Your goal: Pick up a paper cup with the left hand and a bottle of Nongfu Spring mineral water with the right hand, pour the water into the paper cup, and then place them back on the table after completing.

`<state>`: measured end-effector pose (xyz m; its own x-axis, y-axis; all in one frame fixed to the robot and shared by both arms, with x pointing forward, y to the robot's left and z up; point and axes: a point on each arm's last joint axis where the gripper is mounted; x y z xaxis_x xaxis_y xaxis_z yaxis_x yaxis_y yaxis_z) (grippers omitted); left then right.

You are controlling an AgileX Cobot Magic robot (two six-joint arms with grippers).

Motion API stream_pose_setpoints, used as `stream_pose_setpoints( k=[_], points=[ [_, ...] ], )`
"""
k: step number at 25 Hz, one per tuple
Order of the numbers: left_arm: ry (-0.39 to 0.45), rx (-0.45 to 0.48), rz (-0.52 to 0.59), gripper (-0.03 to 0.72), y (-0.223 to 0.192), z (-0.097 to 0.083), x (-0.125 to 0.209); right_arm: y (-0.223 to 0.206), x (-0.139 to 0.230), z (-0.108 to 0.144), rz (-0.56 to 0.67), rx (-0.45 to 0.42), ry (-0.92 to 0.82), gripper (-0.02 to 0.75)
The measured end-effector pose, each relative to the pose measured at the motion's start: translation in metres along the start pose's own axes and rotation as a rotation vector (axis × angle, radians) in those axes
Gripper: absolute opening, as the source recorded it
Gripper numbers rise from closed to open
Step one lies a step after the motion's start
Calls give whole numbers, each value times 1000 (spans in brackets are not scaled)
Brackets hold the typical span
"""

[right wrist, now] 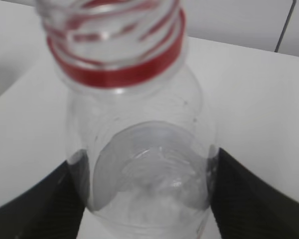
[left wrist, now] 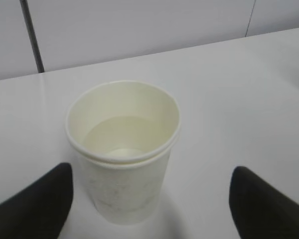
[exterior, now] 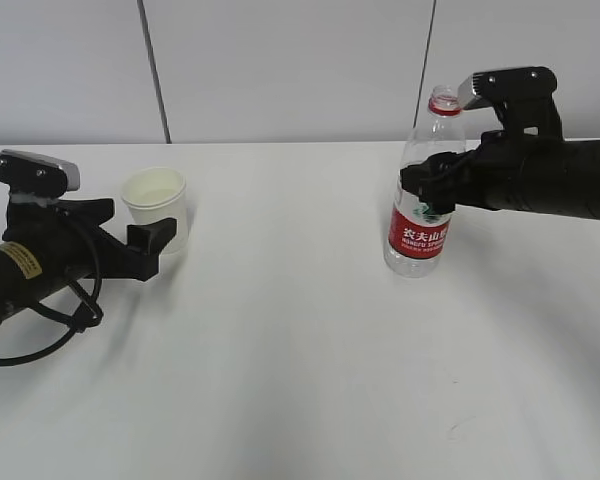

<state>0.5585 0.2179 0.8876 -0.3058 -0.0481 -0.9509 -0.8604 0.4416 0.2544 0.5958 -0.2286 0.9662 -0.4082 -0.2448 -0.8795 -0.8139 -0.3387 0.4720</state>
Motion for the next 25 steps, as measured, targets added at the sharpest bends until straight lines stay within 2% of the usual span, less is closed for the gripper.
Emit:
stream_pose_setpoints(
  k=[5, 8, 16, 25],
  points=[
    [0, 0, 0, 581, 0, 0, 0, 0, 0, 2, 1, -27, 2, 620],
    [0, 0, 0, 581, 0, 0, 0, 2, -2, 3, -4, -34, 5, 644],
    [0, 0, 0, 581, 0, 0, 0, 15, -13, 1, -15, -4, 26, 643],
    [0, 0, 0, 577, 0, 0, 0, 29, -27, 1, -50, 16, -6, 596]
  ],
)
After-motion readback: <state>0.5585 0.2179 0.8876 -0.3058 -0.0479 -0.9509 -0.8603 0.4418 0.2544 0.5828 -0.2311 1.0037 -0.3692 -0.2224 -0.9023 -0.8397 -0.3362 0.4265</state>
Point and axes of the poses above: a point on each arm's last joint axis where the gripper is mounted, y pointing back along that axis away from the gripper, z along the wrist's bending axis when the last joint is at zero, x = y × z, and after that the axes turned 6 degrees about y, right-handed
